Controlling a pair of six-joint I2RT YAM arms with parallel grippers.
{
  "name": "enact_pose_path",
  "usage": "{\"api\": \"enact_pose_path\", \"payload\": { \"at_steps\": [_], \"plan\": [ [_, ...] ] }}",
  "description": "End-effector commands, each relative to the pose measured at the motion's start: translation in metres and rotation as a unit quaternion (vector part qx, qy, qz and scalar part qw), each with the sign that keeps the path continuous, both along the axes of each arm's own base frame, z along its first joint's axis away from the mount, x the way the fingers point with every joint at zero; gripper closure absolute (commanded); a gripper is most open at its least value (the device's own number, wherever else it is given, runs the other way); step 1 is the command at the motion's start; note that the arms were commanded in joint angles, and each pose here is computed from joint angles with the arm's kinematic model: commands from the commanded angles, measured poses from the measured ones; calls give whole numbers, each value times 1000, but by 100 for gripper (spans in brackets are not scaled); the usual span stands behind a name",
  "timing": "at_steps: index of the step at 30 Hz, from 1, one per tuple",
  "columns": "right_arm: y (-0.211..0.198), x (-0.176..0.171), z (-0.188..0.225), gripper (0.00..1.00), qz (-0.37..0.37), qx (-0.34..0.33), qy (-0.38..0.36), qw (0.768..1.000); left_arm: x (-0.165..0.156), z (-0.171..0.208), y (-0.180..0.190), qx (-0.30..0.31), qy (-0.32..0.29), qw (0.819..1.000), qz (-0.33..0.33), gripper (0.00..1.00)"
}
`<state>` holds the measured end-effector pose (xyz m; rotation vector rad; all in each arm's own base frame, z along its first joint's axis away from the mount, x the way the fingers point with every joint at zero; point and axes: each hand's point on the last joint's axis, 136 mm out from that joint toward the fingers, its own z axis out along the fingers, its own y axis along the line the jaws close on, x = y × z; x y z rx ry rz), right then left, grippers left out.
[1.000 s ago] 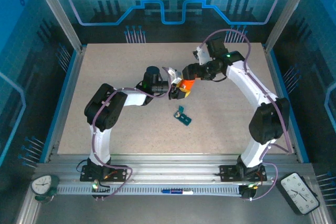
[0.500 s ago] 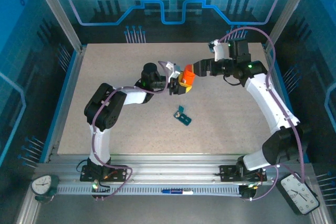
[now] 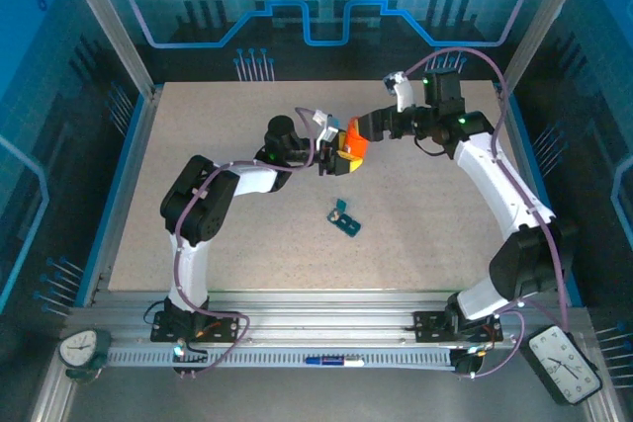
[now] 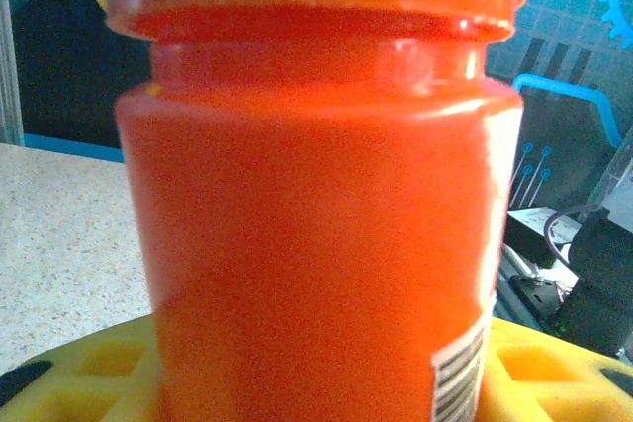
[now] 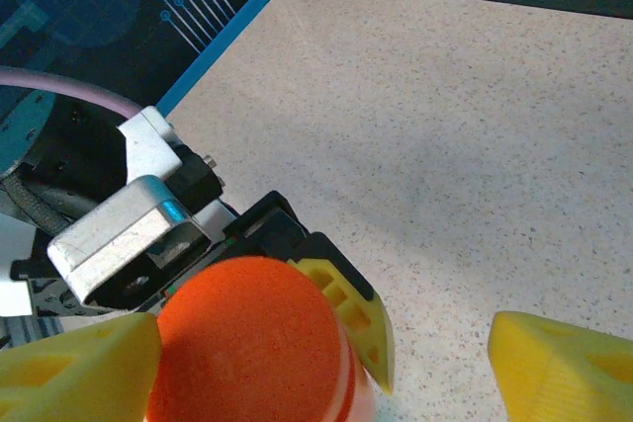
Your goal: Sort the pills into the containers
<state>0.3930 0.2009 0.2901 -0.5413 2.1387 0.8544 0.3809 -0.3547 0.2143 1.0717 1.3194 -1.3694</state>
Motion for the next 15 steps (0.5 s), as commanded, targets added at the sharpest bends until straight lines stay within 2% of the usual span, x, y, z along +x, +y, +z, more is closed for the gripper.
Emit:
{"api": "enact_pose_path", "payload": {
  "at_steps": [1, 15],
  "plan": [
    [14, -1, 10, 15, 28, 1, -17, 999, 0, 12, 0, -13, -22, 1000, -16, 100],
    [26, -6, -3, 31, 52, -10, 6, 999, -1, 14, -1, -13, -21, 999, -21, 100]
  ]
}}
